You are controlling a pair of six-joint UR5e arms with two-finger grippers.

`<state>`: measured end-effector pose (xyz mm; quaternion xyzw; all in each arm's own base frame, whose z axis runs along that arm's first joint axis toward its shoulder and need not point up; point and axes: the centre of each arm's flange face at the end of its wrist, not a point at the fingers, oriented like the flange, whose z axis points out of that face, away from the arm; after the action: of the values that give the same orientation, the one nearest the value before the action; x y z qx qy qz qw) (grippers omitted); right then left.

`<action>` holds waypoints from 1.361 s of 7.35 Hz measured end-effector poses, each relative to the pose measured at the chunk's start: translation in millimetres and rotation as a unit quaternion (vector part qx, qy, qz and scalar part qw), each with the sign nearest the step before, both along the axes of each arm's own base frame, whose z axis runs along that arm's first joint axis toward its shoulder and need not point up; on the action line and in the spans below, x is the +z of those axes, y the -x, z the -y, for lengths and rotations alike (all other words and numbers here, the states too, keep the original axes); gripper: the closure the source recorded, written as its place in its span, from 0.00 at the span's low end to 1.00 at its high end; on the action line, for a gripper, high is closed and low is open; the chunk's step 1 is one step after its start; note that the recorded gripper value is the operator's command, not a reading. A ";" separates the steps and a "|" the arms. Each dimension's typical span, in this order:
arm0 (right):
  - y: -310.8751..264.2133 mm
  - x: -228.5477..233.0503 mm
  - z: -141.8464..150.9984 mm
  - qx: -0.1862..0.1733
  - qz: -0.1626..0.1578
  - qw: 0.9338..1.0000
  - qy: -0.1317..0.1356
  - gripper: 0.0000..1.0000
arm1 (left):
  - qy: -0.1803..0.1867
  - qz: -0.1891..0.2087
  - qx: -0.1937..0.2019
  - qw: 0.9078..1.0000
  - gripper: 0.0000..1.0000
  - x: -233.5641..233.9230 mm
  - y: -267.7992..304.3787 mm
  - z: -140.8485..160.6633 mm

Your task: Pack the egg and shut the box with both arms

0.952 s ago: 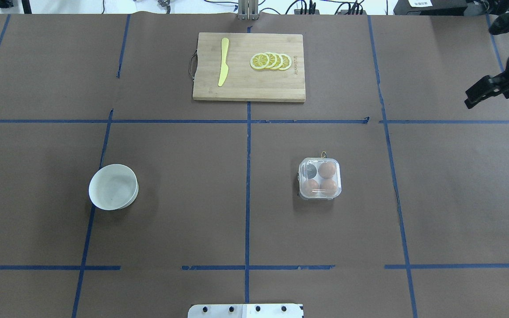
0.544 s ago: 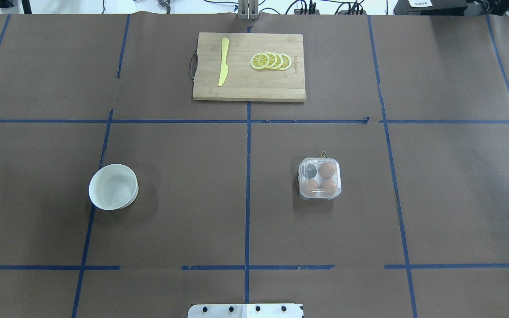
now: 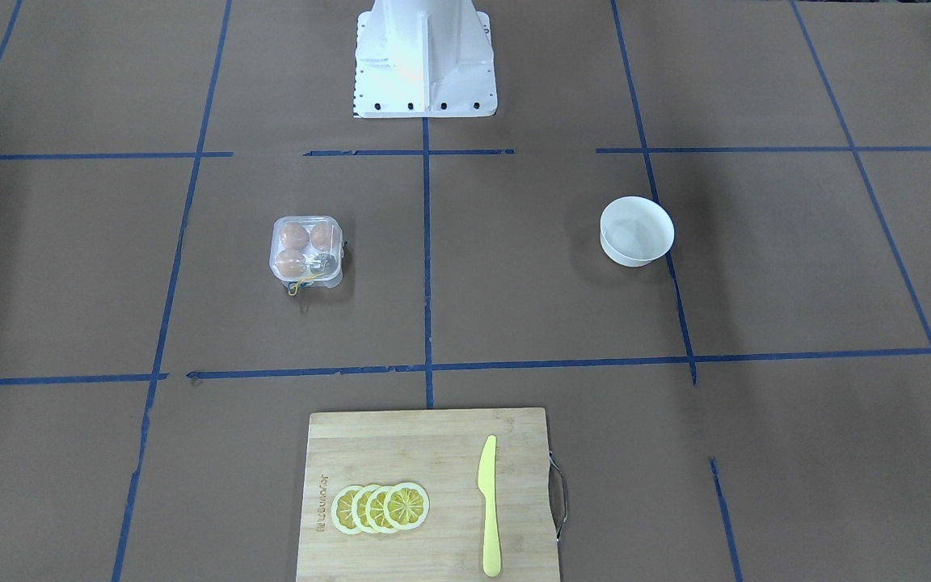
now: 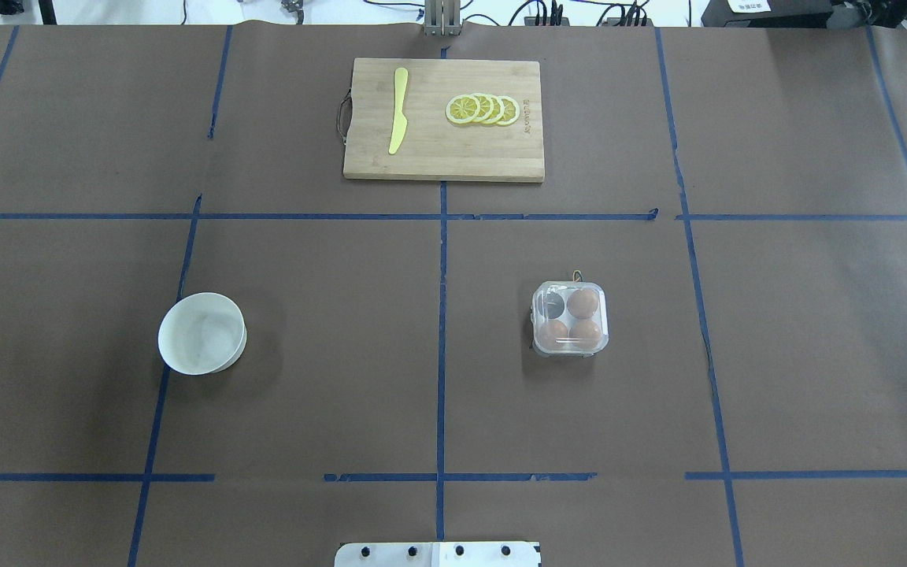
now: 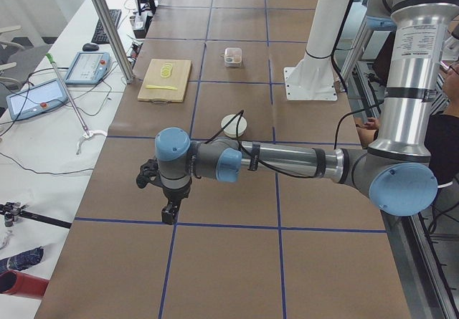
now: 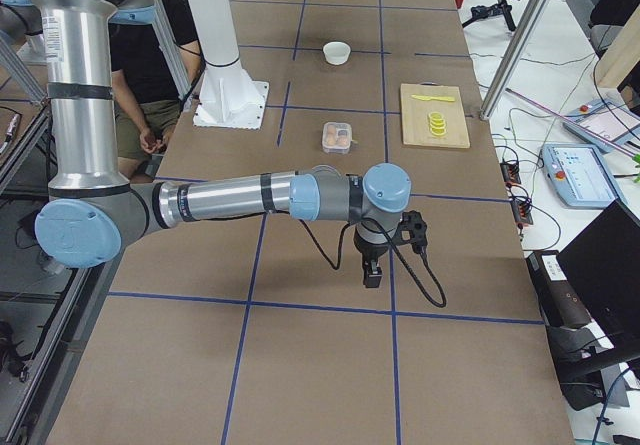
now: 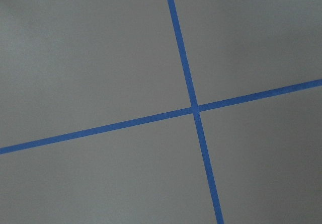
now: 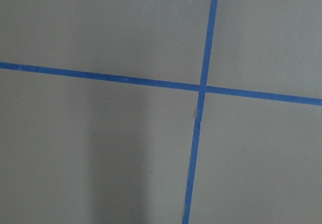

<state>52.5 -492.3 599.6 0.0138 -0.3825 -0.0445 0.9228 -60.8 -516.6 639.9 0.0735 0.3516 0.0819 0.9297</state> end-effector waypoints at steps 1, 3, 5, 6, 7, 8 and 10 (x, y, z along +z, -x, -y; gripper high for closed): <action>-9.3 13.3 -4.3 0.009 0.000 1.000 0.012 0.00 | 0.008 -0.002 -0.001 1.000 0.00 6.8 -0.3 -5.2; -23.5 34.8 -14.2 0.023 -0.001 0.999 0.032 0.00 | 0.028 -0.010 -0.012 0.999 0.00 15.0 -1.6 -15.2; -26.6 58.8 -23.1 0.028 -0.003 0.999 0.036 0.00 | 0.034 -0.013 -0.019 0.999 0.00 14.7 -2.4 -15.8; -27.6 71.9 -23.4 0.031 -0.002 0.999 0.030 0.00 | 0.033 -0.014 -0.019 0.999 0.00 14.4 -2.6 -15.9; -28.0 78.9 -23.1 0.033 -0.002 0.999 0.028 0.00 | 0.033 -0.014 -0.020 0.999 0.00 13.5 -2.7 -15.8; -28.2 81.9 -23.1 0.035 -0.002 0.999 0.027 0.00 | 0.033 -0.014 -0.021 0.999 0.00 12.6 -2.7 -15.5; -28.6 82.6 -22.9 0.036 0.000 0.999 0.026 0.00 | 0.045 -0.016 -0.036 0.998 0.00 10.9 -2.5 -15.0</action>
<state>81.1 -469.3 682.2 0.0033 -0.3825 -0.0009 0.9240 -58.3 -501.6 650.8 0.0459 0.3665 0.0314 0.9288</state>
